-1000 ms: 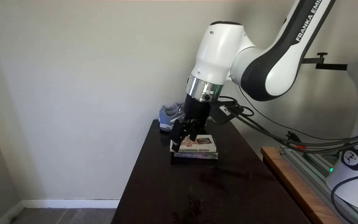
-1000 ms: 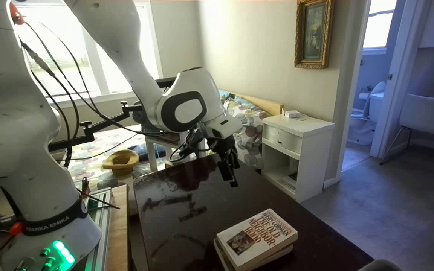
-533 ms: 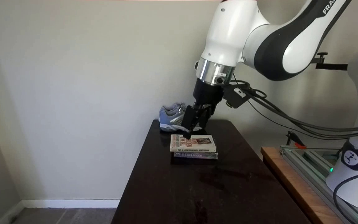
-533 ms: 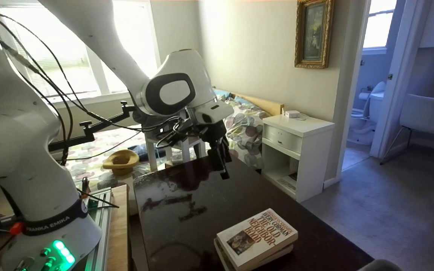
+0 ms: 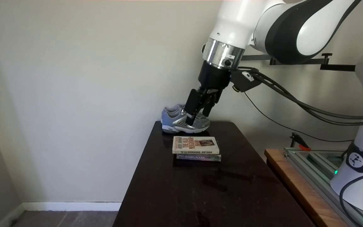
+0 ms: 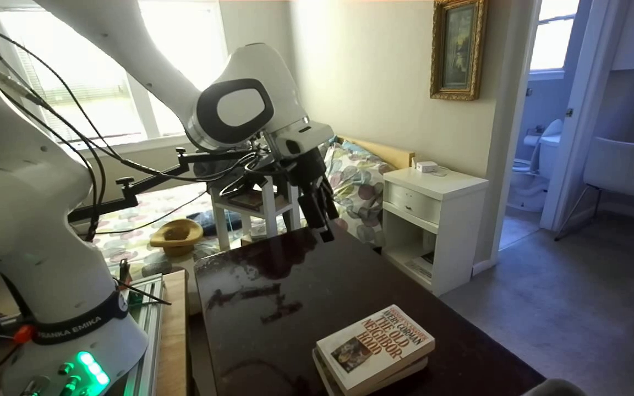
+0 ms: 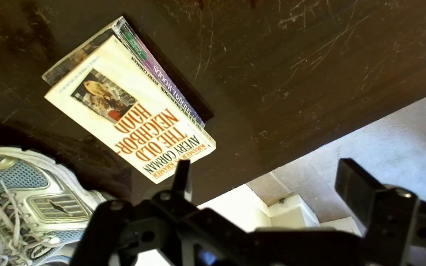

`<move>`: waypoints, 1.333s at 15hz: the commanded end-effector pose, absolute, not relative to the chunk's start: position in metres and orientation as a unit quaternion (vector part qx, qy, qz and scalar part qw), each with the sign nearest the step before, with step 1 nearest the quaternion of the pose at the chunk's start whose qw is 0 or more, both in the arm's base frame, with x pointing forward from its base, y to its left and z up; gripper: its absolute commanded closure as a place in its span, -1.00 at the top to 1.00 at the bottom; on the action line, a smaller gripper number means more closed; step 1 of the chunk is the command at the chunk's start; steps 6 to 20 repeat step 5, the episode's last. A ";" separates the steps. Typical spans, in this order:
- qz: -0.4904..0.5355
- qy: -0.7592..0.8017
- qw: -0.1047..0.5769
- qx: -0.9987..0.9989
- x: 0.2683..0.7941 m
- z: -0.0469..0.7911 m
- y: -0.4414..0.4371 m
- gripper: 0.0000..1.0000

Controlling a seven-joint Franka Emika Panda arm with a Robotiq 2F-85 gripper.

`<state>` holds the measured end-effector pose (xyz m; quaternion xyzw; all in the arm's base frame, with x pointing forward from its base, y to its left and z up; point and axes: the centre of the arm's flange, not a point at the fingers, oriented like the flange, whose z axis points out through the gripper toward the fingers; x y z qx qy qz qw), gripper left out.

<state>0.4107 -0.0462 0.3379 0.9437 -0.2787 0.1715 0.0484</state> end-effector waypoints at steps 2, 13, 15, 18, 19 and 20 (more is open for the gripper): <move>0.169 -0.278 0.050 0.944 0.411 0.336 -0.045 1.00; 0.169 -0.277 0.050 0.944 0.411 0.335 -0.045 1.00; 0.169 -0.277 0.050 0.944 0.411 0.335 -0.045 1.00; 0.169 -0.277 0.050 0.944 0.411 0.335 -0.045 1.00; 0.169 -0.277 0.050 0.944 0.411 0.335 -0.045 1.00; 0.169 -0.277 0.050 0.944 0.411 0.335 -0.045 1.00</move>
